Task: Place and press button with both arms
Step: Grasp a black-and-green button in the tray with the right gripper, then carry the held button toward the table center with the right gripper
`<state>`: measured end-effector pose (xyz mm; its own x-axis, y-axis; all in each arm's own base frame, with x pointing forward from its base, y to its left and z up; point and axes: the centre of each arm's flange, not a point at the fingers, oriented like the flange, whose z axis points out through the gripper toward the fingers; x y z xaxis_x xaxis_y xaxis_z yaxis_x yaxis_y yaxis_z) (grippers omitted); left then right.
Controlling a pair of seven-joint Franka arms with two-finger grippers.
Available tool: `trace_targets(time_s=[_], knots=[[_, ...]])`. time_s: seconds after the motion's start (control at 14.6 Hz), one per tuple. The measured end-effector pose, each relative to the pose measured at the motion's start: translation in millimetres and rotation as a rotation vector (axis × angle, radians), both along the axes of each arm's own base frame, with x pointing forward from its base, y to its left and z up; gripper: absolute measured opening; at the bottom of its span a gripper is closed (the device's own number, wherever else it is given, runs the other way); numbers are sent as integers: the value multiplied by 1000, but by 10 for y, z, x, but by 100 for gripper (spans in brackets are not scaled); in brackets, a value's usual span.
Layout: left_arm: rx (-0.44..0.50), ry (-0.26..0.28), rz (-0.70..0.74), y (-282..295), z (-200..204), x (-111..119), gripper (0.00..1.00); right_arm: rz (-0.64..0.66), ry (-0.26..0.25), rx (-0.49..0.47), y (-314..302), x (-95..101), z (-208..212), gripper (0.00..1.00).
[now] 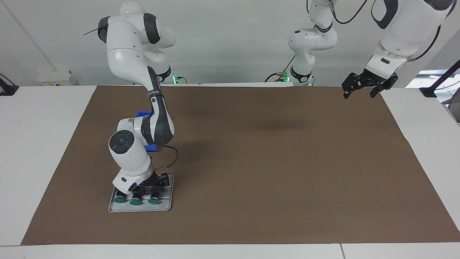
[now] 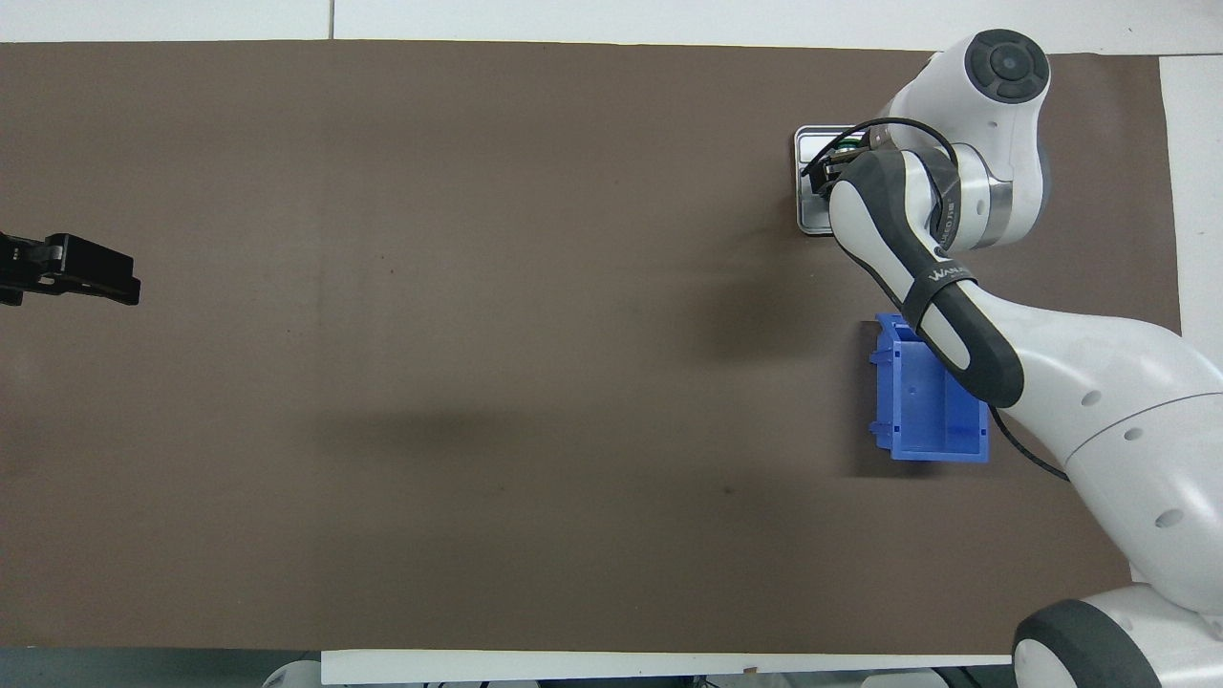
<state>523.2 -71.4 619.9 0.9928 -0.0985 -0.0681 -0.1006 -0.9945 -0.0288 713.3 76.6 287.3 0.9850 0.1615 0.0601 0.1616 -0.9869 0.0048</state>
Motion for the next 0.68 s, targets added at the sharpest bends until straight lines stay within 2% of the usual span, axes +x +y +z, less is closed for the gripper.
trace_targets(time_s=[0.07, 0.14, 0.27, 0.34, 0.68], knots=[[0, 0, 0, 0, 0, 0, 100, 1, 2, 0, 5, -8, -10, 75], [0, 0, 0, 0, 0, 0, 100, 1, 2, -2, -2, -10, -14, 70], [0, 0, 0, 0, 0, 0, 100, -1, -3, -3, -20, -6, 30, 48], [0, 0, 0, 0, 0, 0, 100, 0, 0, -3, -12, -9, 37, 41], [0, 0, 0, 0, 0, 0, 100, 7, 66, -5, 351, -23, 375, 41]])
